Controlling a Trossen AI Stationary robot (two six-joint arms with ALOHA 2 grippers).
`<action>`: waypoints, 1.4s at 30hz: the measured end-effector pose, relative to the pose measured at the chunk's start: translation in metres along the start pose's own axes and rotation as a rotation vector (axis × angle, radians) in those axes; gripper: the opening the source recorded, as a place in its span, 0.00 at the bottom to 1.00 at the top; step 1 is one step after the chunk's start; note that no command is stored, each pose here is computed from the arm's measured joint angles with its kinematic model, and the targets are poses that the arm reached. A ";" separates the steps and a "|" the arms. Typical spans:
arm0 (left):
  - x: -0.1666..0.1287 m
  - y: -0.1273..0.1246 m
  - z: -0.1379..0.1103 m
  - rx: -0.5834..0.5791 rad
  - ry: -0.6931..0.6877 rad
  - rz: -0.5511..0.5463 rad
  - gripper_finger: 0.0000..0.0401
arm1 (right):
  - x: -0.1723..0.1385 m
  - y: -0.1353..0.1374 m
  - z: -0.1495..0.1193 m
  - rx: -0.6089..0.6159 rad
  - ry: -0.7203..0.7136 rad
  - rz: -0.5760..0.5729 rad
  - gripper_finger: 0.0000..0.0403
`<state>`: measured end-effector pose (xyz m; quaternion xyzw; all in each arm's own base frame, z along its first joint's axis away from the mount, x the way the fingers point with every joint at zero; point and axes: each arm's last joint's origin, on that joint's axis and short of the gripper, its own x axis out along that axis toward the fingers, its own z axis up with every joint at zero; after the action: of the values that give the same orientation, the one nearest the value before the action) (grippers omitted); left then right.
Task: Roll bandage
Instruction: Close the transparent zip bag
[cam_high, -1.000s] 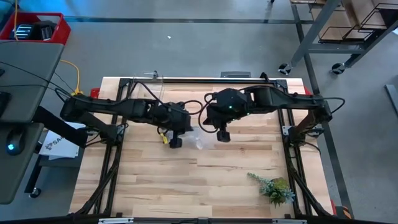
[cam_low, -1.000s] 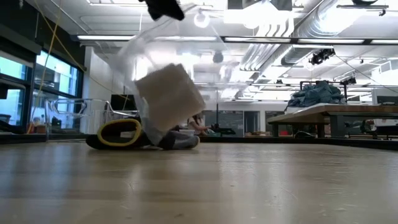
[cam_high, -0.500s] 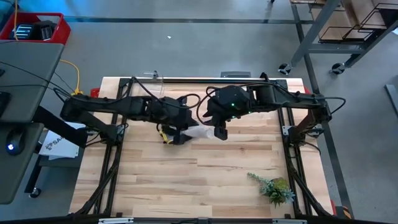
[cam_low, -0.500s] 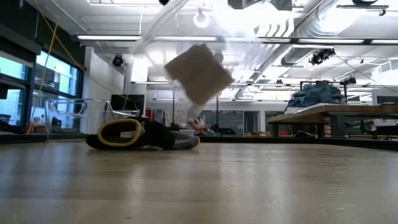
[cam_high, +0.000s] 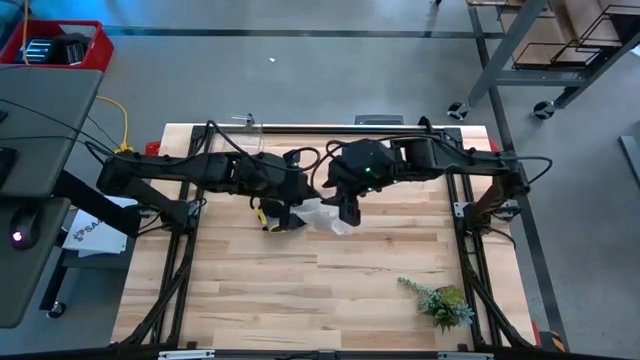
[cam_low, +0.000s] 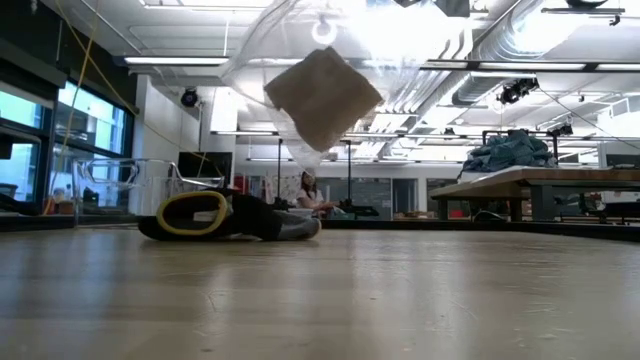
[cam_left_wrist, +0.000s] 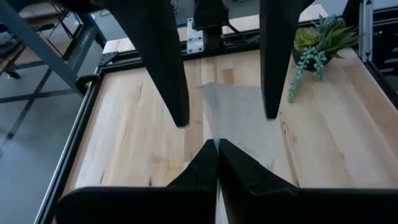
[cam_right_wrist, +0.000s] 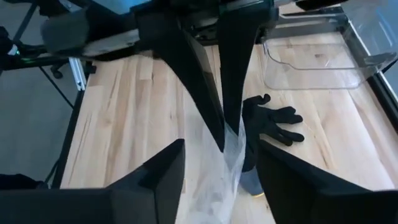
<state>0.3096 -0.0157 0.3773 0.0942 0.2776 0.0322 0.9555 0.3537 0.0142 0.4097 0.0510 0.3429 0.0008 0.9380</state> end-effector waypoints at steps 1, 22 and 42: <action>0.000 0.000 0.000 0.000 -0.003 0.000 0.00 | 0.002 0.000 0.000 0.010 0.004 -0.001 0.44; 0.000 -0.002 0.000 0.019 0.004 0.009 0.00 | 0.011 -0.002 -0.002 0.034 0.031 -0.017 0.09; 0.000 -0.003 -0.004 0.014 0.042 -0.007 0.00 | 0.011 -0.005 -0.003 0.006 0.041 -0.031 0.00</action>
<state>0.3075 -0.0176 0.3736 0.0991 0.2979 0.0288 0.9490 0.3602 0.0101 0.3998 0.0486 0.3627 -0.0136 0.9305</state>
